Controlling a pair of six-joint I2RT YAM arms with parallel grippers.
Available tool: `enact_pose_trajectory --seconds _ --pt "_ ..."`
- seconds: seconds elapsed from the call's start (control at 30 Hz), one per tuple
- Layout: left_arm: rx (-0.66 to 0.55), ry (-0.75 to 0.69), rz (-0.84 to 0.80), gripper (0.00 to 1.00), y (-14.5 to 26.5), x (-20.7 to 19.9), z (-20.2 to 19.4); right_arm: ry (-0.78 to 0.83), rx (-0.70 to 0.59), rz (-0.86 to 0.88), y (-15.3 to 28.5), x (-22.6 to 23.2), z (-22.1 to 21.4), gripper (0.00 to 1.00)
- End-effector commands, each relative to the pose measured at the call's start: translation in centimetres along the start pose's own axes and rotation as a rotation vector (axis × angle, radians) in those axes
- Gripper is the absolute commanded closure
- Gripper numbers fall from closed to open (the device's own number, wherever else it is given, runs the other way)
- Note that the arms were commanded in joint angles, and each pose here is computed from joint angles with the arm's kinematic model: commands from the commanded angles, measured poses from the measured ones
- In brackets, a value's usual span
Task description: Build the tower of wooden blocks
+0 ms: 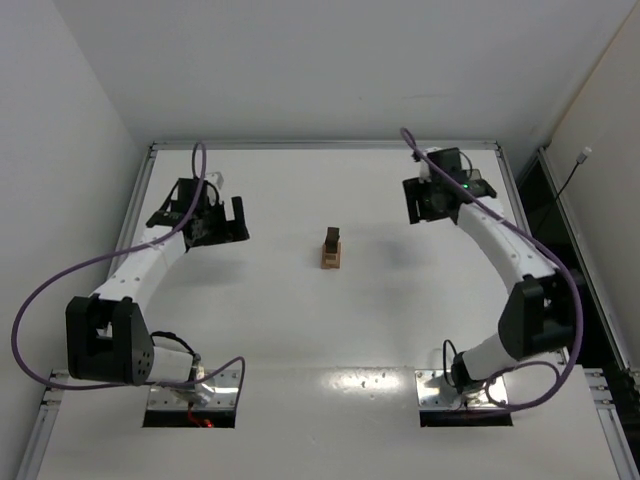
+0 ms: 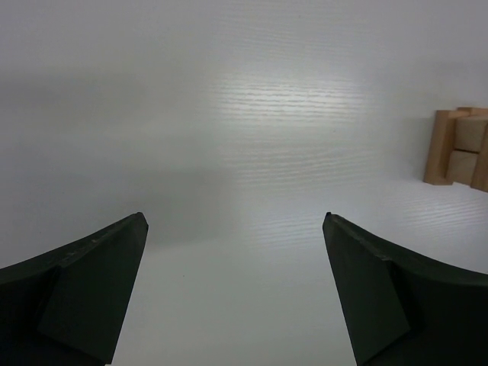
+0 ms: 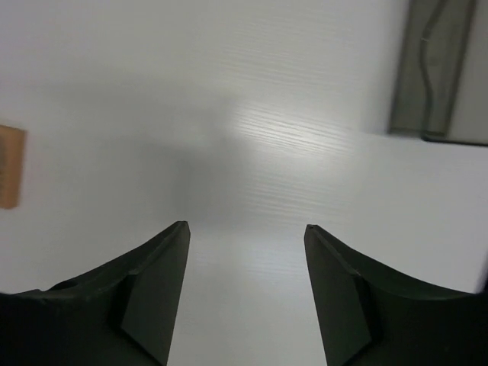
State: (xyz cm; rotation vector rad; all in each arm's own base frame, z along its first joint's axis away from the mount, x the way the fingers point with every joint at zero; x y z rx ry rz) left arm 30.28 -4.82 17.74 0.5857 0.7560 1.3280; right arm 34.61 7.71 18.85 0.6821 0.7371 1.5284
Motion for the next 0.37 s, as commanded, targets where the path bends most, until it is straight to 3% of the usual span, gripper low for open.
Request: enact_pose_trajectory --seconds 0.0,0.13,0.33 --pt "-0.059 -0.07 0.038 0.0 0.4 0.8 -0.1 0.091 -0.068 -0.032 2.2 -3.1 -0.1 0.4" --pt "-0.071 -0.071 0.048 0.0 0.1 1.0 -0.5 0.098 -0.063 0.003 2.8 -4.6 -2.5 0.28" --pt "-0.091 -0.08 0.079 0.0 0.6 1.4 -0.2 0.09 -0.064 0.033 3.1 -5.0 -3.3 0.28"
Point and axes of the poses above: each gripper's point midway between its finger pads, its own y axis back along the fingers, its own x axis along the line the jaws close on, z = x × y, the point moved 6 cm from there along y, back along the fingers, and after that the axes turned 8 degrees about -y, right-handed, at the moved point
